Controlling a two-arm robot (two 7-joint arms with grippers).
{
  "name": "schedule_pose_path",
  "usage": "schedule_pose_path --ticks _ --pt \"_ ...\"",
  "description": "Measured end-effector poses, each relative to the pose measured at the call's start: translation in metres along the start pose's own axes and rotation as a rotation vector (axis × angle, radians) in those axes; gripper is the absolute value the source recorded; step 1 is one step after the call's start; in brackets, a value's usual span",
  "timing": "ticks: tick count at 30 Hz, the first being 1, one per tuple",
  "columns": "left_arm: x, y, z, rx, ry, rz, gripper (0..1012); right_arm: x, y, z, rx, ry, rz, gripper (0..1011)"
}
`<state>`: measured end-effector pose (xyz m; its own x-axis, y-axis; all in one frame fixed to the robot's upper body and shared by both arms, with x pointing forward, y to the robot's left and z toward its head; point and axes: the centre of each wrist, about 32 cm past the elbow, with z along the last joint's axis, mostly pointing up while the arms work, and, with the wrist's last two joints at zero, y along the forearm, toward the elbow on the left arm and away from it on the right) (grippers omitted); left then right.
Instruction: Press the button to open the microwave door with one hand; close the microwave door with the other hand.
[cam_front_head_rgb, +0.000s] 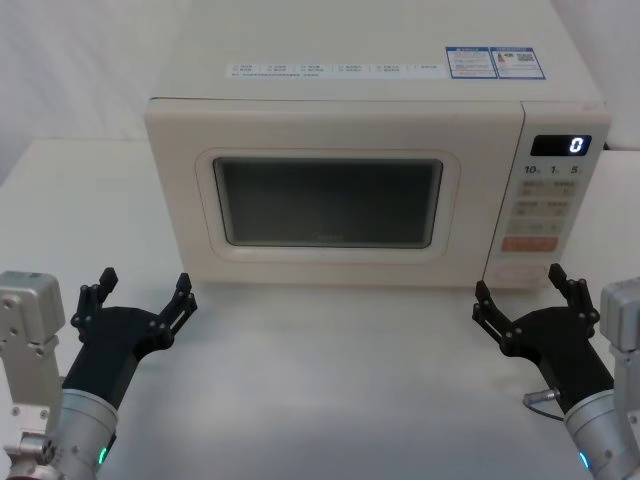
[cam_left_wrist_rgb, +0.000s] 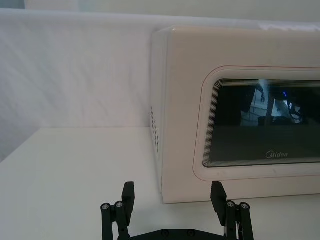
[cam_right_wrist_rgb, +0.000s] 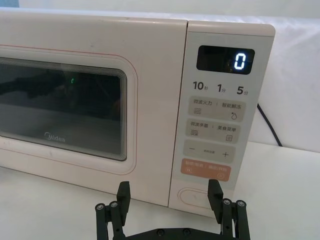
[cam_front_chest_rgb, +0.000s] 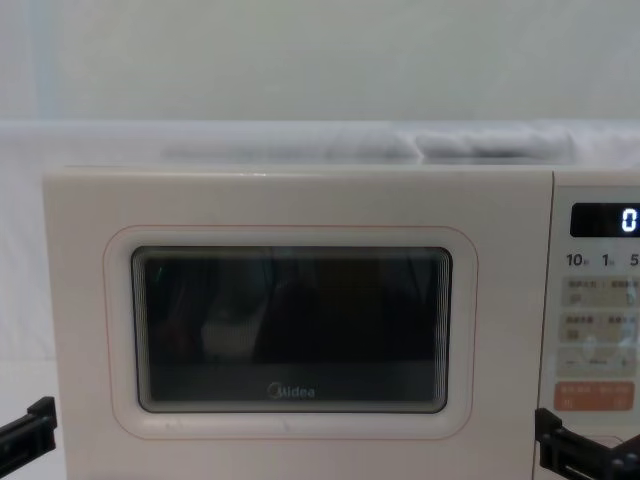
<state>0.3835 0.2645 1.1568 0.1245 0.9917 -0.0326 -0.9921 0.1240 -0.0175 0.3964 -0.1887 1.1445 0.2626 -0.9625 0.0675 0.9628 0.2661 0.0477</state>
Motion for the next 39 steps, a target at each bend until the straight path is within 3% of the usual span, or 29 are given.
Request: schedule_pose_path --ticks 8,15,20,22,30,39 --pt "0.0000 0.0000 0.0000 0.000 0.000 0.000 1001 0.0000 0.0000 0.0000 0.000 0.000 0.000 1002" --pt "0.0000 0.0000 0.0000 0.000 0.000 0.000 1001 0.0000 0.0000 0.0000 0.000 0.000 0.000 894" --pt "0.0000 0.0000 0.0000 0.000 0.000 0.000 1001 0.0000 0.0000 0.0000 0.000 0.000 0.000 763" --pt "0.0000 0.0000 0.0000 0.000 0.000 0.000 1001 0.0000 0.0000 0.0000 0.000 0.000 0.000 658" --pt "0.0000 0.0000 0.0000 0.000 0.000 0.000 1001 0.0000 0.0000 0.0000 0.000 0.000 0.000 457" --pt "0.0000 0.0000 0.0000 0.000 0.000 0.000 1001 0.0000 0.0000 0.0000 0.000 0.000 0.000 121"
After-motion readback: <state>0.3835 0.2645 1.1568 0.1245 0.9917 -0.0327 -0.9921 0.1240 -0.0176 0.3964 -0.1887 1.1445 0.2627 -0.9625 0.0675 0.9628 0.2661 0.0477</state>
